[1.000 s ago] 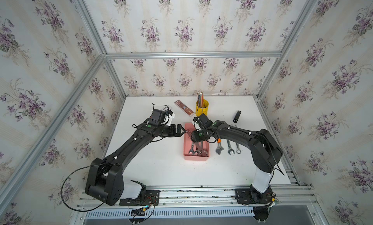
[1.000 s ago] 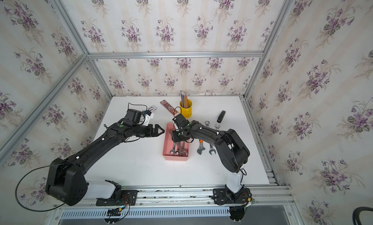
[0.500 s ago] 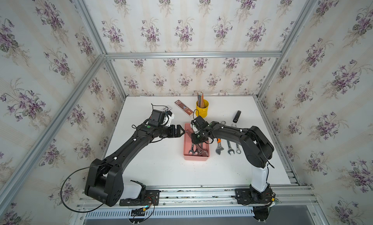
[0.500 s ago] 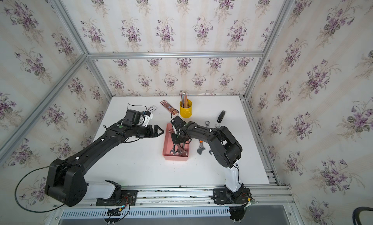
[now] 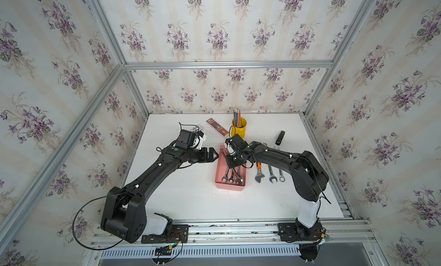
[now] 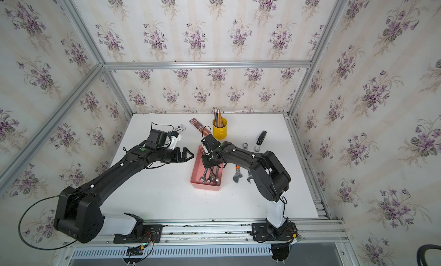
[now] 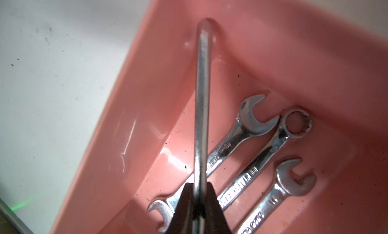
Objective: Take out the wrench from the storage box
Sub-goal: Place the wrench at the center of the board.
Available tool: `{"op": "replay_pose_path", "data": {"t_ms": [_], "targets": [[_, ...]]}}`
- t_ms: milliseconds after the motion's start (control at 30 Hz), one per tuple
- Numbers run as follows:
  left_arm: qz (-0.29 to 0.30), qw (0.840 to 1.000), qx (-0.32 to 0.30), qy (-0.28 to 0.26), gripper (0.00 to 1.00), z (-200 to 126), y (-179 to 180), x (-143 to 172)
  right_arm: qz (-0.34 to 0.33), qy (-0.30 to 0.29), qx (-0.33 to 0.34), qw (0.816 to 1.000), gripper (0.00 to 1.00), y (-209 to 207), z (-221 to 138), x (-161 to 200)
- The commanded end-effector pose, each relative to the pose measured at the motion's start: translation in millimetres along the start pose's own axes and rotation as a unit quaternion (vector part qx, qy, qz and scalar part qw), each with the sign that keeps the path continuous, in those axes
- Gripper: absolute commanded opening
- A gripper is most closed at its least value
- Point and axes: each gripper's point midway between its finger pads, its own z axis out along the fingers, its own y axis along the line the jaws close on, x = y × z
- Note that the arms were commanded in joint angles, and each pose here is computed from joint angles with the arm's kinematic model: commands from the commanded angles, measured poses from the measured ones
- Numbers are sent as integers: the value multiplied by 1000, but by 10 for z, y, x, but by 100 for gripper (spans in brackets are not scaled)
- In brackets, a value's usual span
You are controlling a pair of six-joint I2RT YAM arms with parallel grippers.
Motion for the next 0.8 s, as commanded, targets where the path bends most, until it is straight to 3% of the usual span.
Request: {"op": "replay_pose_path", "data": {"t_ms": [0, 400, 700, 767], "targets": [[7, 1000, 5, -3, 99, -9, -36, -43, -4, -27, -10, 1000, 0, 86, -199, -145], [4, 1000, 22, -13, 99, -28, -136, -175, 29, -88, 4, 996, 0, -55, -939, -364], [2, 998, 54, -33, 99, 29, -269, -354, 53, -125, 18, 991, 0, -613, -1379, -278], [2, 997, 69, -44, 99, 33, -328, -405, 57, -138, 47, 988, 0, -878, -1475, -218]]}}
